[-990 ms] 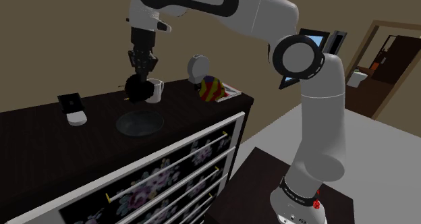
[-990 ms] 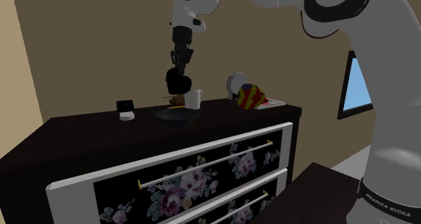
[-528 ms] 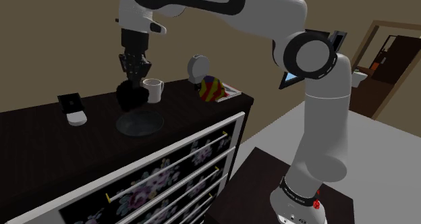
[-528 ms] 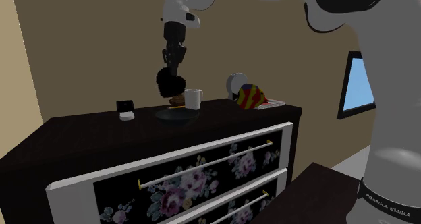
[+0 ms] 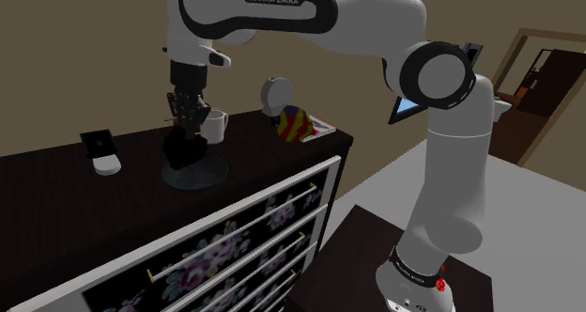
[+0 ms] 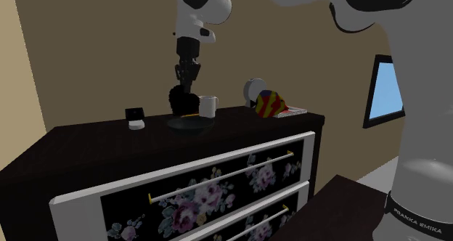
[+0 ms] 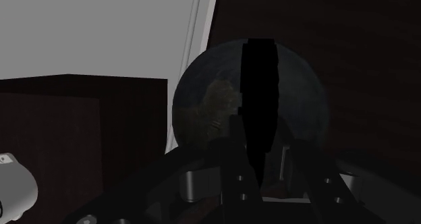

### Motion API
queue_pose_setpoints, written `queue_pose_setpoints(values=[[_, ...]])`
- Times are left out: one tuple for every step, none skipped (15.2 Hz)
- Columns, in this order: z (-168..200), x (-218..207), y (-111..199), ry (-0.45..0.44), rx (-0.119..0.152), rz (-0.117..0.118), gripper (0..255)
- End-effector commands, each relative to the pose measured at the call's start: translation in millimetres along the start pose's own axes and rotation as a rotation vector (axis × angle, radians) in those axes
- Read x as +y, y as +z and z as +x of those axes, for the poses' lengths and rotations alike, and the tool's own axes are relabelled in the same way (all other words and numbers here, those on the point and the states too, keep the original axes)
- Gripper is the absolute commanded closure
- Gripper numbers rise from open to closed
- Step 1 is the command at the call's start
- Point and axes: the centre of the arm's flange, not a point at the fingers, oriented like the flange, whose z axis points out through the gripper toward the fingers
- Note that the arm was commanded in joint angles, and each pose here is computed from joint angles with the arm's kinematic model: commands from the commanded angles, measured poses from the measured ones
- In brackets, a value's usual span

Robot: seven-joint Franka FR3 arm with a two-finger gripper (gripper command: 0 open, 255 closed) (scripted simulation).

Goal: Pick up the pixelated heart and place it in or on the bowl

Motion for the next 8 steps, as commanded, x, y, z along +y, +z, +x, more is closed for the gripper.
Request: queue_pose_setpoints(values=[[3, -1, 10, 0.000, 0.000, 0.001, 255], [4, -1, 16, 0.000, 0.000, 0.001, 255], [4, -2, 21, 0.000, 0.000, 0.001, 255], [5, -2, 26, 0.000, 0.000, 0.001, 255], [6, -2, 31, 0.000, 0.000, 0.001, 255], [7, -2, 36, 0.000, 0.000, 0.001, 255], [8, -3, 43, 0.000, 0.000, 0.001, 255], [8, -3, 43, 0.000, 0.000, 0.001, 255]])
